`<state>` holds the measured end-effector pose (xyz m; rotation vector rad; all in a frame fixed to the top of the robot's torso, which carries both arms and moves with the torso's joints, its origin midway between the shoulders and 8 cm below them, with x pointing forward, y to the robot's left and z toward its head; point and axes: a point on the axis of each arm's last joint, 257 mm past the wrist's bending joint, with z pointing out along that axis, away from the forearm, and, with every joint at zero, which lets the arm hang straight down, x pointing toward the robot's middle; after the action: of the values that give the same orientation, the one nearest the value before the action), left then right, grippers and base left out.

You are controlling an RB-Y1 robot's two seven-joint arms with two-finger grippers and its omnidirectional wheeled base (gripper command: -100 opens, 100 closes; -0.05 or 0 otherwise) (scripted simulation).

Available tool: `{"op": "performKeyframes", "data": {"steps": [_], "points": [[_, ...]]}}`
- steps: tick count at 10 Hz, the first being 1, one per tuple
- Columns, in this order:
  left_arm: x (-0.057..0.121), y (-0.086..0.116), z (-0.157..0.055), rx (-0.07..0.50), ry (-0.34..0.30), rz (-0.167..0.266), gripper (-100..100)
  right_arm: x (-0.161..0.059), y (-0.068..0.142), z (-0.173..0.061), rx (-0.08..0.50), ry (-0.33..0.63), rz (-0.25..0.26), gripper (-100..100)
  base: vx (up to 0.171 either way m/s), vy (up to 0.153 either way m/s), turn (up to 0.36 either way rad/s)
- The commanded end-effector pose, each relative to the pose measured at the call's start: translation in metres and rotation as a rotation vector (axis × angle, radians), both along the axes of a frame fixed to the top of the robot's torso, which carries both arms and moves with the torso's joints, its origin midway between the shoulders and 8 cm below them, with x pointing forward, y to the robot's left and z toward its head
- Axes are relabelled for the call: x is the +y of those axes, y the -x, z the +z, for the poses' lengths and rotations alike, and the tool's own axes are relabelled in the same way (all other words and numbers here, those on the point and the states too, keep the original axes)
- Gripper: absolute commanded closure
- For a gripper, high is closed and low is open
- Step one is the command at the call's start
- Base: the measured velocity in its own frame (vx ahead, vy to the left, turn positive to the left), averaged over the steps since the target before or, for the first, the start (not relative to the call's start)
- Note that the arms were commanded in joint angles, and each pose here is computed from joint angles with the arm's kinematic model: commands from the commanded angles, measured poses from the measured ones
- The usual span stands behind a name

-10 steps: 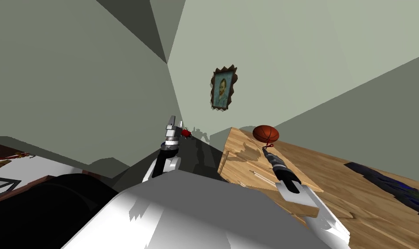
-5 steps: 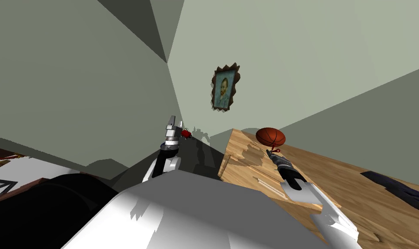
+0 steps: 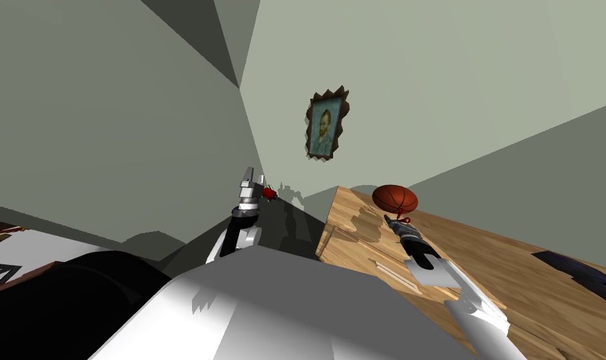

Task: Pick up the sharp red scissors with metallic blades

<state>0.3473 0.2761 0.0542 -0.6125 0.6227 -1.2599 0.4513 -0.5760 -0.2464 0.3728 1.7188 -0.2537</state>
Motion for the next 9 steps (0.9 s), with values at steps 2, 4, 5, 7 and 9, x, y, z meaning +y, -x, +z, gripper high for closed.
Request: {"op": "performKeyframes", "data": {"steps": [2, 4, 5, 7, 9], "points": [[0.000, 0.000, 0.000, 0.000, 0.000, 0.000, 0, 0.002, -0.019, 0.004, -0.012, 0.005, 0.038, -100, -0.015, 0.030, -0.014], [0.000, 0.000, 0.000, 0.000, 0.000, 0.000, 0, -0.012, -0.014, -0.014, 0.020, -0.006, 0.006, -100, -0.014, 0.027, -0.005], [0.000, 0.000, 0.000, 0.000, 0.000, 0.000, 0, -0.004, -0.035, 0.002, -0.015, 0.003, 0.054, -100, -0.014, 0.031, -0.032], [0.000, 0.000, 0.000, 0.000, 0.000, 0.000, 0, -0.019, -0.026, -0.019, 0.026, -0.008, 0.017, -100, -0.010, 0.028, -0.006], [0.000, 0.000, 0.000, 0.000, 0.000, 0.000, 0, -0.016, -0.046, -0.007, -0.001, -0.002, 0.051, -100, -0.017, 0.038, -0.020]]}}
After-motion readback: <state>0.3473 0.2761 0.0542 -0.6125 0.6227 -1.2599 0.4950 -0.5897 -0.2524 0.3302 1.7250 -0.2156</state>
